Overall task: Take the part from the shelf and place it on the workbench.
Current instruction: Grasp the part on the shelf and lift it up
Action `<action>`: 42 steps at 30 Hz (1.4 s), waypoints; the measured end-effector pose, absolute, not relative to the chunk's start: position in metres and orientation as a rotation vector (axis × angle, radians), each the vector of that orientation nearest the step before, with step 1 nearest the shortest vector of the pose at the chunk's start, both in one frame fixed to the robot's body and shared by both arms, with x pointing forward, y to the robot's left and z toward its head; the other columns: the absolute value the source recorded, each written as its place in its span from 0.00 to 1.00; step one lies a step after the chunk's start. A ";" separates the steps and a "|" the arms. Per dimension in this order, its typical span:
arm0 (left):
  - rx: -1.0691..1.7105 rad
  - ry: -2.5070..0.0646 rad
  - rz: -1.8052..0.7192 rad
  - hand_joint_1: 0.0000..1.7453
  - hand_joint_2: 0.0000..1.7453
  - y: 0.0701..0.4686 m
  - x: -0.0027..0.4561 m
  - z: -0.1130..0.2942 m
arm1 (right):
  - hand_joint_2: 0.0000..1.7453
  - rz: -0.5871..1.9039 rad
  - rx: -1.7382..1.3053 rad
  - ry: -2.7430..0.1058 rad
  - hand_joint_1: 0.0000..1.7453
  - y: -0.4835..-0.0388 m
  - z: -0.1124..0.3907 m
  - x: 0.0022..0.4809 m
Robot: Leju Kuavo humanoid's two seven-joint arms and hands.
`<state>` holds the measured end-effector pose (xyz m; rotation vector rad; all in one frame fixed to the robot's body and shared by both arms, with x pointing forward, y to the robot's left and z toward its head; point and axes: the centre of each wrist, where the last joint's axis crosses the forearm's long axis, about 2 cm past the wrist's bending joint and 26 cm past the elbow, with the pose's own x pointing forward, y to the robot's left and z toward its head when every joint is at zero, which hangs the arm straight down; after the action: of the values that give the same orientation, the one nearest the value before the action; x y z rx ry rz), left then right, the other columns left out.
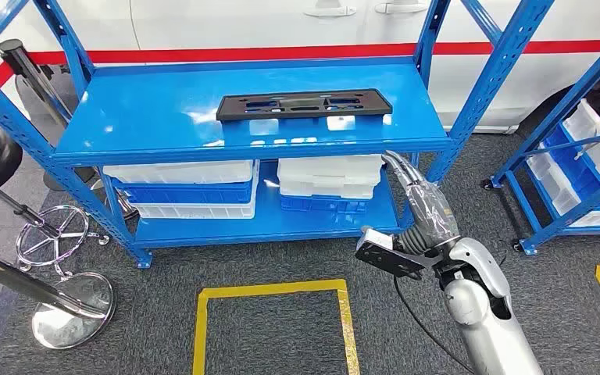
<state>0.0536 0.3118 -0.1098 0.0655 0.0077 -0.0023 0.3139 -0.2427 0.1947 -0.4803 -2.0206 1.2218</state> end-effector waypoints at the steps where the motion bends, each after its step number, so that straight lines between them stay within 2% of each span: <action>1: 0.066 0.008 0.000 0.00 0.00 0.312 0.054 -0.110 | 0.00 1.222 -0.478 -2.021 0.00 -0.243 0.195 0.314; 42: 0.087 0.026 0.025 0.00 0.00 0.319 0.053 -0.110 | 0.00 1.228 -0.401 -1.994 0.00 -0.246 0.197 0.309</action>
<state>0.0527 0.3192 -0.1096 0.0868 0.0259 0.0255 0.3094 -0.2459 0.1970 -0.4006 -1.9936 1.2277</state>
